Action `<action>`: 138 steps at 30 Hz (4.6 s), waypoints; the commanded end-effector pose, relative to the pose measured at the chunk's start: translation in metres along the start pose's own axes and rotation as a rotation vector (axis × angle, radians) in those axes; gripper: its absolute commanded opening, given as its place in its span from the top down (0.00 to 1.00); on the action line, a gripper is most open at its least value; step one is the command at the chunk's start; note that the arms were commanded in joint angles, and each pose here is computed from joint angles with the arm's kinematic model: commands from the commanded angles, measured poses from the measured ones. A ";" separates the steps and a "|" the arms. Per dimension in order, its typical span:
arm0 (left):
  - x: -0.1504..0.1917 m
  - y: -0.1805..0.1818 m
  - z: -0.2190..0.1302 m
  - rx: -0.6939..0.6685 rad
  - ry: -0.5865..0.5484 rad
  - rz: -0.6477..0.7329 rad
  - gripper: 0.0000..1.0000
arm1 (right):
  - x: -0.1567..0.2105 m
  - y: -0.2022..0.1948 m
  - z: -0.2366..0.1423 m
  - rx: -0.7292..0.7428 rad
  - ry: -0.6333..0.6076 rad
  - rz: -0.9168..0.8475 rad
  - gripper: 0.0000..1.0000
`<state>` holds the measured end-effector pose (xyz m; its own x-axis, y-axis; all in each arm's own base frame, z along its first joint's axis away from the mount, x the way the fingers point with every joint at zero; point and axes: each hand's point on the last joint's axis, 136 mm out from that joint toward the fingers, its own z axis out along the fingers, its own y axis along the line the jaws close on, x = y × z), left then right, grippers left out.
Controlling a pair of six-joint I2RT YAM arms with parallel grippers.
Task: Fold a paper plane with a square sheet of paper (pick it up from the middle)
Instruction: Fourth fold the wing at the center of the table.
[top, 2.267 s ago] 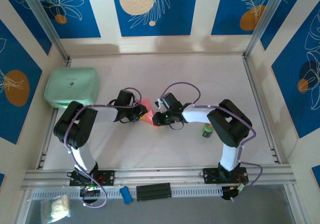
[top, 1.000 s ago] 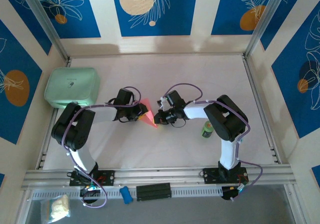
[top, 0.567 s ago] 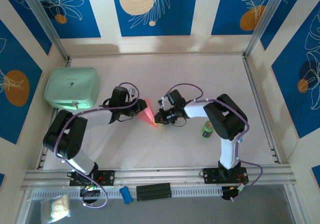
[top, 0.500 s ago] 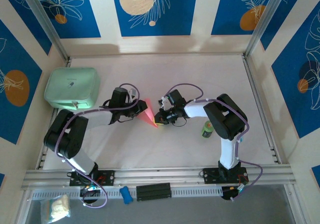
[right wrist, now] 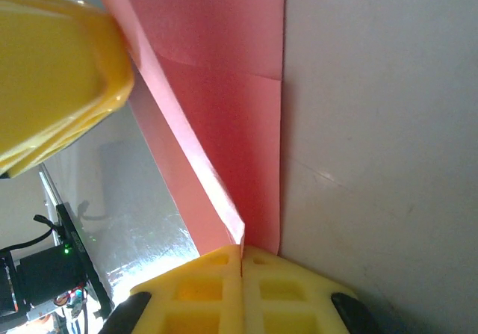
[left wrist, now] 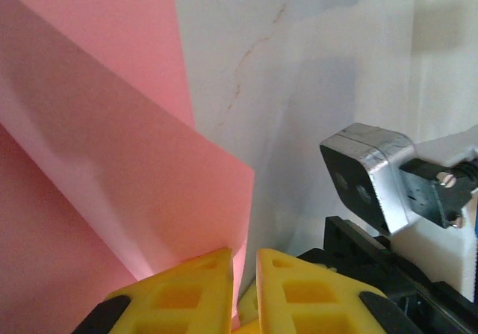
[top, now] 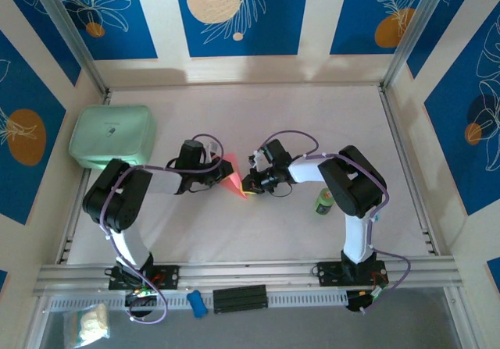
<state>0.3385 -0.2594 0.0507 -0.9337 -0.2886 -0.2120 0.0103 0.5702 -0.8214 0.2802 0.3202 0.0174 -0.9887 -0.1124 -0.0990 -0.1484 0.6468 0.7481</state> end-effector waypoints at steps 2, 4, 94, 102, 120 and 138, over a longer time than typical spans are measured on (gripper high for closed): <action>0.002 -0.006 0.005 0.039 0.011 0.008 0.84 | 0.010 -0.021 0.002 0.053 0.040 0.074 0.98; 0.002 -0.005 0.007 0.039 0.015 0.005 0.84 | 0.010 -0.022 0.002 0.054 0.041 0.076 0.98; -0.006 -0.003 0.019 0.067 0.016 0.003 0.84 | 0.019 -0.053 0.007 0.146 0.062 0.122 0.97; -0.005 -0.002 0.023 0.069 0.027 0.003 0.83 | 0.020 -0.057 0.008 0.160 0.063 0.124 0.97; 0.000 0.013 0.029 0.020 0.047 -0.029 0.84 | 0.016 -0.045 0.002 0.132 0.048 0.107 0.91; 0.005 0.021 0.029 -0.006 0.051 -0.046 0.84 | -0.002 0.017 -0.042 0.029 -0.044 0.056 0.82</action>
<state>0.3491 -0.2734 0.0322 -0.9448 -0.2791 -0.1715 -0.0022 0.5290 -0.8486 0.2848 0.2944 0.0493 -0.9952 -0.0229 -0.0951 -0.0854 0.6769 0.7311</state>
